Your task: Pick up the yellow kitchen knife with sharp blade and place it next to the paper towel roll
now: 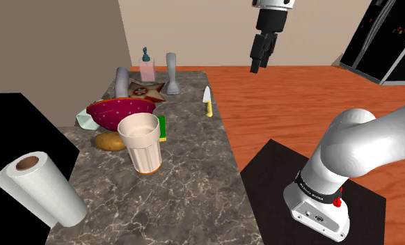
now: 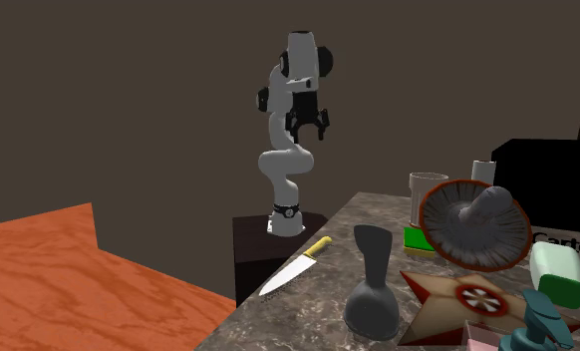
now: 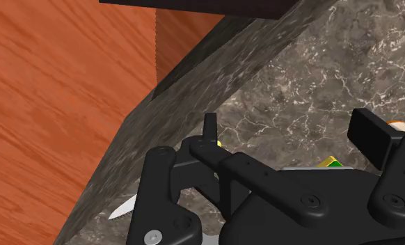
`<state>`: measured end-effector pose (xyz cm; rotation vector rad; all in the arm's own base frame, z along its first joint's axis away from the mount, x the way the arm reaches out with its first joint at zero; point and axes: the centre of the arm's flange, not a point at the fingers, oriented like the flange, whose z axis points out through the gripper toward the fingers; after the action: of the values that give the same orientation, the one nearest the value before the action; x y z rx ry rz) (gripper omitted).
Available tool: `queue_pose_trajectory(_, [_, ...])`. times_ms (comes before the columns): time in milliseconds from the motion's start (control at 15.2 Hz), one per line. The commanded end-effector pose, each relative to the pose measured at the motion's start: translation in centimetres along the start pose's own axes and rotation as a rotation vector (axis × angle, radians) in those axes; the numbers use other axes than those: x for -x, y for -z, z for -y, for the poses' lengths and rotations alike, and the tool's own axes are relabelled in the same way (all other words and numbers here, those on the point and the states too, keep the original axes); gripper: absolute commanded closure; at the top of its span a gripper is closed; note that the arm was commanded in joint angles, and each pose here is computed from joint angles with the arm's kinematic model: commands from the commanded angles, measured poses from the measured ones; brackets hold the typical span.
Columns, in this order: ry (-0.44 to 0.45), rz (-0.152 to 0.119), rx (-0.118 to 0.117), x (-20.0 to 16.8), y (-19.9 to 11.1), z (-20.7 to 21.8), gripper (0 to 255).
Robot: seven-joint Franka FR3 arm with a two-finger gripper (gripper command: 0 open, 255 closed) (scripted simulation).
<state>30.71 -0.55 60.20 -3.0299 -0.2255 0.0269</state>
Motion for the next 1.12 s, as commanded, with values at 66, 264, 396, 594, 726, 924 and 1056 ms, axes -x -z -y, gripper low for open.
queue_pose_trajectory(66, [-0.018,0.001,0.004,-1.1,-0.8,-0.2,0])
queue_pose_trajectory(264, [-0.072,0.005,0.015,-4.2,-3.1,-1.0,0])
queue_pose_trajectory(396, [-0.109,0.007,0.023,-6.3,-4.6,-1.6,0])
queue_pose_trajectory(594, [-0.163,0.01,0.034,-9.3,-6.9,-2.6,0])
queue_pose_trajectory(726, [-0.199,0.012,0.042,-11.3,-8.4,-3.5,0])
queue_pose_trajectory(924, [-0.254,0.016,0.053,-14.3,-10.7,-4.8,0])
queue_pose_trajectory(1056, [-0.29,0.018,0.061,-16.2,-12.3,-5.9,0])
